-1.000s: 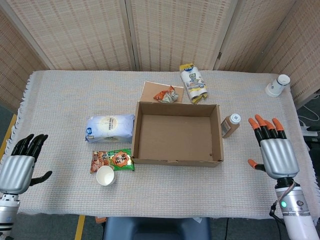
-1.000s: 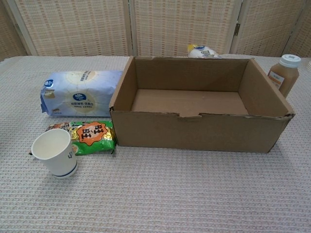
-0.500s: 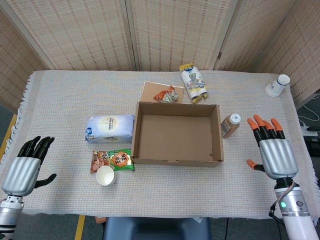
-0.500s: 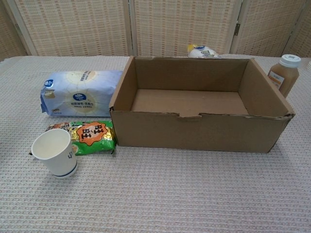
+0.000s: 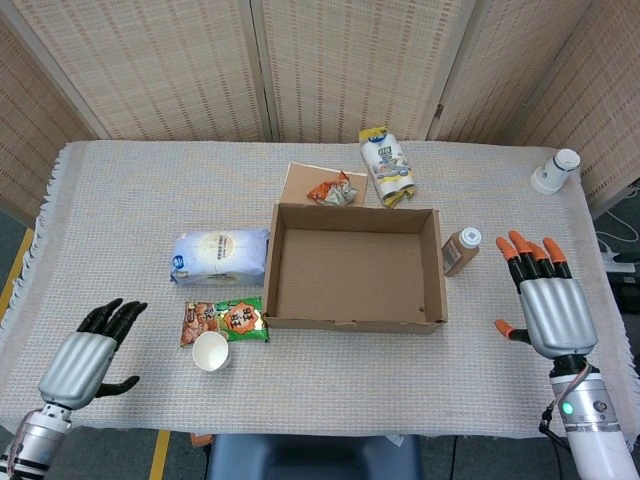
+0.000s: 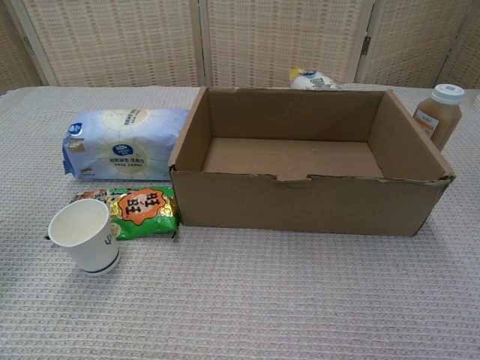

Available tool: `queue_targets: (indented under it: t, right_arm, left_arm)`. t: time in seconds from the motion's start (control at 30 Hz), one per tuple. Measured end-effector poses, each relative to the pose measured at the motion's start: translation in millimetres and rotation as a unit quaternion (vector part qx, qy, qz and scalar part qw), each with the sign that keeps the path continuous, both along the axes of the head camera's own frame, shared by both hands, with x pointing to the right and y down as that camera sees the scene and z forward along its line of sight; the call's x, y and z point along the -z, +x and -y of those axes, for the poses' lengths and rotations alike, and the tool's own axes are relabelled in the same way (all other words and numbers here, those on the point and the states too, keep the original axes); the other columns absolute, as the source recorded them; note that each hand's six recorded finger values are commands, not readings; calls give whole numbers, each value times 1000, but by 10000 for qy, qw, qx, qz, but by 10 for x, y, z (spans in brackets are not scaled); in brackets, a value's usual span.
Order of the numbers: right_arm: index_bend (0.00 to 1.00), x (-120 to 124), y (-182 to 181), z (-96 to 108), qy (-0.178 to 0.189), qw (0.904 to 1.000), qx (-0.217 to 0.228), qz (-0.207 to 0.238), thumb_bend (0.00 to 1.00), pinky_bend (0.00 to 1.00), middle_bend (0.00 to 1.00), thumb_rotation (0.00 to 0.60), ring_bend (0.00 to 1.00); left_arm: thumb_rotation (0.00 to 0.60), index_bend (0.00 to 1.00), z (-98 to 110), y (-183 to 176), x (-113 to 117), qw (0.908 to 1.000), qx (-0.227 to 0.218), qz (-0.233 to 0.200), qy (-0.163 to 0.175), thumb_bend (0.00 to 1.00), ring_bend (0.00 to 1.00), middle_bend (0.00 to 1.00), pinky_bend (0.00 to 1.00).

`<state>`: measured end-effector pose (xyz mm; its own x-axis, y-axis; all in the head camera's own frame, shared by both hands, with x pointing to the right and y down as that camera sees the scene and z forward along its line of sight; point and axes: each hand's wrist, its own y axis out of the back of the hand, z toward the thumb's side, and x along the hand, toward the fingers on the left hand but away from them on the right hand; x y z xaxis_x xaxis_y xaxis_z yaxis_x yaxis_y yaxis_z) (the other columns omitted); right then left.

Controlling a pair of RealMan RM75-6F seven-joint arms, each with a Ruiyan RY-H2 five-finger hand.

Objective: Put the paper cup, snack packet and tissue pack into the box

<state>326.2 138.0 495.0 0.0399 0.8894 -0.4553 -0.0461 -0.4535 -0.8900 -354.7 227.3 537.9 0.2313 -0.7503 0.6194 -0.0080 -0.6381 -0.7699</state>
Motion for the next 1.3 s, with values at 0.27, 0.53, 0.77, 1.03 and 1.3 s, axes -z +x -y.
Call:
queue_targets:
  t: [0.27,0.53,0.77,1.03,1.3]
  right_arm:
    - [44,-19,-1,-10,-41,10000,-1,-18,44,0,0,600,0]
    - [44,-16,23,-4,-46,10000,-43,-28,44,0,0,600,0]
    - [44,-3,34,6,-30,10000,-73,-27,44,0,0,600,0]
    - [44,-16,52,9,-55,9999,-101,-50,44,0,0,600,0]
    - [44,-15,50,2,-54,9999,-99,-55,44,0,0,600,0]
  left_arm:
    - [600,0,-176,549,-265,9959,-522,-520,-532,160,0,76,132]
    - [600,0,-107,811,-570,9957,-455,-505,-634,160,0,77,146]
    - [600,0,-16,885,-903,9961,-384,-234,-756,173,0,83,151]
    - [600,24,4,879,-988,9964,-361,-104,-761,176,27,130,185]
    - [600,107,-37,863,-1030,9961,-401,-80,-788,180,75,175,227]
